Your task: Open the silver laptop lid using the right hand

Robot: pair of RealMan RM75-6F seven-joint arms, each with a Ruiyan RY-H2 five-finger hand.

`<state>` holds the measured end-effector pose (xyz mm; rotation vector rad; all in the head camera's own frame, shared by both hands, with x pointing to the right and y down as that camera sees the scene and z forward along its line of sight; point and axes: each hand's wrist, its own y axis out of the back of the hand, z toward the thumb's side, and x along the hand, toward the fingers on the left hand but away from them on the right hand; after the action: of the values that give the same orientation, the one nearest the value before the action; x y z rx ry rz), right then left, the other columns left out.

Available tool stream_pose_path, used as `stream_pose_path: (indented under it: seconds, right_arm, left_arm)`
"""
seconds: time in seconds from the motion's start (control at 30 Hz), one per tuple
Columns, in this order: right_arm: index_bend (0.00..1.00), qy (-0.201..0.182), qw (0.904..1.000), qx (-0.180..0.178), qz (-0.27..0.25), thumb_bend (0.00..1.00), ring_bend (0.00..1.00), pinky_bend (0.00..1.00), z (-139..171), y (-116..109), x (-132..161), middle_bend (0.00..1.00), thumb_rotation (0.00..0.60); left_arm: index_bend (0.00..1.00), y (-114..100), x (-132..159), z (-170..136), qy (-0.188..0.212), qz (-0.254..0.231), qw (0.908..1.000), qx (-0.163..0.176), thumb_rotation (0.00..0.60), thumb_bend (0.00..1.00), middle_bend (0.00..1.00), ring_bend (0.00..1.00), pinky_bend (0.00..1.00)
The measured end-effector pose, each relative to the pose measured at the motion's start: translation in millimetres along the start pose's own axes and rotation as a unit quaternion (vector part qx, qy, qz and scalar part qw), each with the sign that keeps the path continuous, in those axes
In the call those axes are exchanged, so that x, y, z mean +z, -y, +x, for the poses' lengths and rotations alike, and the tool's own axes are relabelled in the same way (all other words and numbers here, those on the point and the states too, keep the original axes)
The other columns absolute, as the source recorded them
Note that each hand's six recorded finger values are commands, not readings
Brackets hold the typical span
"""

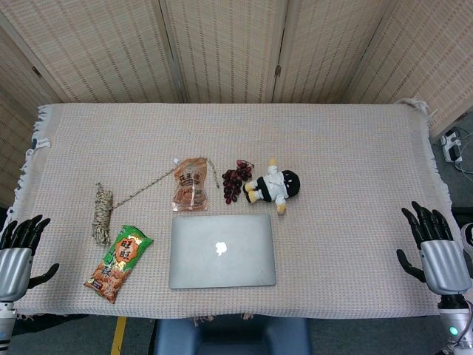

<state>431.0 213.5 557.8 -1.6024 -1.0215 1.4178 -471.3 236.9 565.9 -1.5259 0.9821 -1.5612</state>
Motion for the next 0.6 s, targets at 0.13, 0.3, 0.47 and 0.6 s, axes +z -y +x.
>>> stream_pose_path:
  seconds: [0.13,0.3,0.47,0.6]
  right_arm:
    - [0.00,-0.004,1.0000,0.004,-0.001,0.41,0.04,0.00,-1,1,2,0.00,0.600]
    - [0.00,-0.012,0.9999,0.006,-0.003,0.41,0.04,0.00,0,1,5,0.00,0.600]
    - [0.00,-0.029,0.9995,0.008,-0.008,0.41,0.04,0.00,1,1,11,0.00,0.600]
    - [0.00,-0.057,0.9982,0.015,-0.010,0.41,0.04,0.00,-2,4,23,0.00,0.600]
  left_arm:
    - [0.14,3,1,0,-0.002,0.001,1.0000,-0.002,0.600,0.26,0.12,0.12,0.00]
    - [0.14,1,1,-1,0.000,-0.002,1.0000,0.002,0.600,0.26,0.12,0.12,0.00]
    - [0.14,1,0,-3,0.004,-0.004,1.0000,0.002,0.600,0.26,0.12,0.12,0.00]
    - [0.14,-1,2,-4,0.007,-0.007,0.9999,0.005,0.600,0.26,0.12,0.12,0.00]
